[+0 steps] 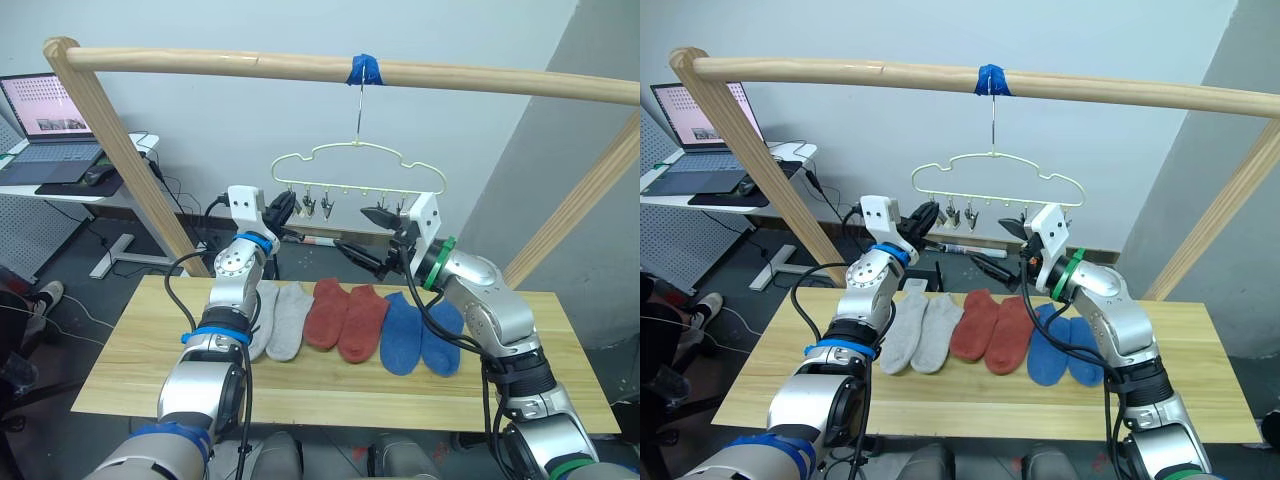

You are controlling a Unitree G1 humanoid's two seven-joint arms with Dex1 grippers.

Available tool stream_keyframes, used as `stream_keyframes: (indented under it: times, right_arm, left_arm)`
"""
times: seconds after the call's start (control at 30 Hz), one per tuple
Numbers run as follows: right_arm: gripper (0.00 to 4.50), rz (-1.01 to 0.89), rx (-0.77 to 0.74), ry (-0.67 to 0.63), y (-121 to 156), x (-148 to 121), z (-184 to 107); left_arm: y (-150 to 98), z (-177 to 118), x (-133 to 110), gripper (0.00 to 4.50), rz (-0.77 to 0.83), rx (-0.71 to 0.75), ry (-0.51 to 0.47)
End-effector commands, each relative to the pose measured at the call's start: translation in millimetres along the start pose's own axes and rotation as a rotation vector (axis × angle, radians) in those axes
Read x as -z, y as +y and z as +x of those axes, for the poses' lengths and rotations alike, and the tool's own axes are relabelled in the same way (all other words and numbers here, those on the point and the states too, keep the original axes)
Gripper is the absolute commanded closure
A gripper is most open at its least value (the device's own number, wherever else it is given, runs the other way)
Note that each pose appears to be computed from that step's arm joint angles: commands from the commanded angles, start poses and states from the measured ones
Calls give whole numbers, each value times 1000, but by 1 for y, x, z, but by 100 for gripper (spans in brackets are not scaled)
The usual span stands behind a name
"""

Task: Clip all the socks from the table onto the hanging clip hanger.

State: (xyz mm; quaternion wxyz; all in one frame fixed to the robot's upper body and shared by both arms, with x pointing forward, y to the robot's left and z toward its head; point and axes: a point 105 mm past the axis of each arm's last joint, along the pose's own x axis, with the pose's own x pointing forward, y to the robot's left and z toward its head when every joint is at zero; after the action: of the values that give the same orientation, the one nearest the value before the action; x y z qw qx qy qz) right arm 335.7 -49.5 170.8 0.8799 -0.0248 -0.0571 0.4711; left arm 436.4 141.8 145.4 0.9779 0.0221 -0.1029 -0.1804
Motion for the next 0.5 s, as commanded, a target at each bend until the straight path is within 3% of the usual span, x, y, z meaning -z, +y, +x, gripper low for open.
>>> stream_keyframes:
  times: [0.03, 0.27, 0.43, 0.5]
  right_arm:
    - [0, -20, 70, 15, -12, 3, -13]
    - [0, -1, 465, 410, -63, 100, -94]
    - [0, -22, 533, 519, -76, 125, -116]
    - [0, -22, 583, 644, -89, 155, -131]
  left_arm:
    - [6, 0, -21, 449, 70, -7, -52]
    - [11, -17, -19, 449, 74, 27, 28]
    - [11, -23, -22, 449, 58, 41, 52]
    - [12, -26, -22, 449, 54, 41, 61]
